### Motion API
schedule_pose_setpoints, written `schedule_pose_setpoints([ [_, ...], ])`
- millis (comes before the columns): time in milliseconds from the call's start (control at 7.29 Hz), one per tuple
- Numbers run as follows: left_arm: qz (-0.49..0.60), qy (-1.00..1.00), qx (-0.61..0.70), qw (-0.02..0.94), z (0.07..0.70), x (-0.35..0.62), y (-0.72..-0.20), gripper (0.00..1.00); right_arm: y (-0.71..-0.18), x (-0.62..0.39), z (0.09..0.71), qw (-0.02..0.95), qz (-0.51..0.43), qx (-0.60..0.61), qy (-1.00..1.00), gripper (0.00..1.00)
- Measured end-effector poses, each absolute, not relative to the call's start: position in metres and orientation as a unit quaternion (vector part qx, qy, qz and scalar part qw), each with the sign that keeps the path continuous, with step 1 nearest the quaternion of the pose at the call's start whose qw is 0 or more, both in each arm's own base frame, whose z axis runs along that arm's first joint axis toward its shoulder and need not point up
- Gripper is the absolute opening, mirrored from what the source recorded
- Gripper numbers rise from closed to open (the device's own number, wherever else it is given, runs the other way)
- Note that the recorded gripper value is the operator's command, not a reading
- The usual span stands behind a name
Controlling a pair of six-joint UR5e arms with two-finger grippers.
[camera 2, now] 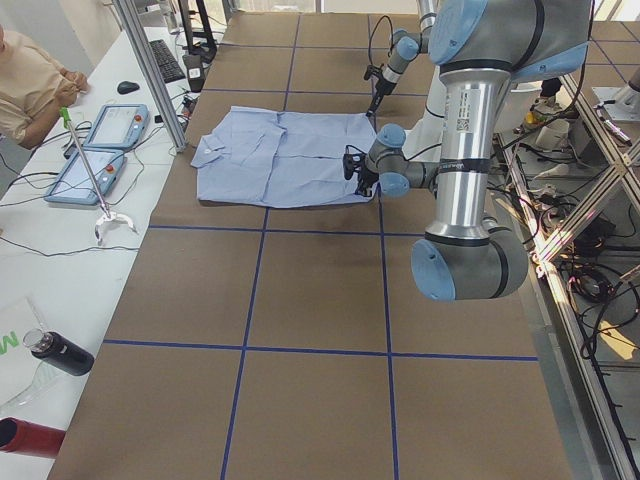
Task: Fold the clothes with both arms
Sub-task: 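Grasp the two hem corners with the left and right grippers, then lift the hem with both grippers and fold it toward the collar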
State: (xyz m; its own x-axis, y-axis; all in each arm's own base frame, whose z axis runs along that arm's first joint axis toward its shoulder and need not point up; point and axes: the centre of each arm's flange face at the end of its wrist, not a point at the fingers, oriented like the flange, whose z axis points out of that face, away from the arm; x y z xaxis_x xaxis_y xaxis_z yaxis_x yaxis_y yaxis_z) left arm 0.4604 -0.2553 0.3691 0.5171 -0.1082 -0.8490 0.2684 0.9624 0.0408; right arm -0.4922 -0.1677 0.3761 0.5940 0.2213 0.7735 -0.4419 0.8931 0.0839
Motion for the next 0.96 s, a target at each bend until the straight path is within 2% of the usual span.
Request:
schedule_pose_setpoints([
  [137, -0.109, 0.479, 0.084, 0.867, 0.369, 0.46, -0.255, 0.0, -0.168, -0.492, 0.376, 0.883, 0.188, 0.136, -0.408, 0.0],
  [549, -0.109, 0.48, 0.084, 0.866, 0.368, 0.46, -0.255, 0.0, -0.174, -0.484, 0.366, 0.881, 0.193, 0.139, -0.409, 0.0],
  [960, -0.107, 0.503, 0.085, 0.853, 0.34, 0.435, -0.251, 0.0, -0.175, -0.437, 0.31, 0.881, 0.194, 0.129, -0.412, 0.0],
])
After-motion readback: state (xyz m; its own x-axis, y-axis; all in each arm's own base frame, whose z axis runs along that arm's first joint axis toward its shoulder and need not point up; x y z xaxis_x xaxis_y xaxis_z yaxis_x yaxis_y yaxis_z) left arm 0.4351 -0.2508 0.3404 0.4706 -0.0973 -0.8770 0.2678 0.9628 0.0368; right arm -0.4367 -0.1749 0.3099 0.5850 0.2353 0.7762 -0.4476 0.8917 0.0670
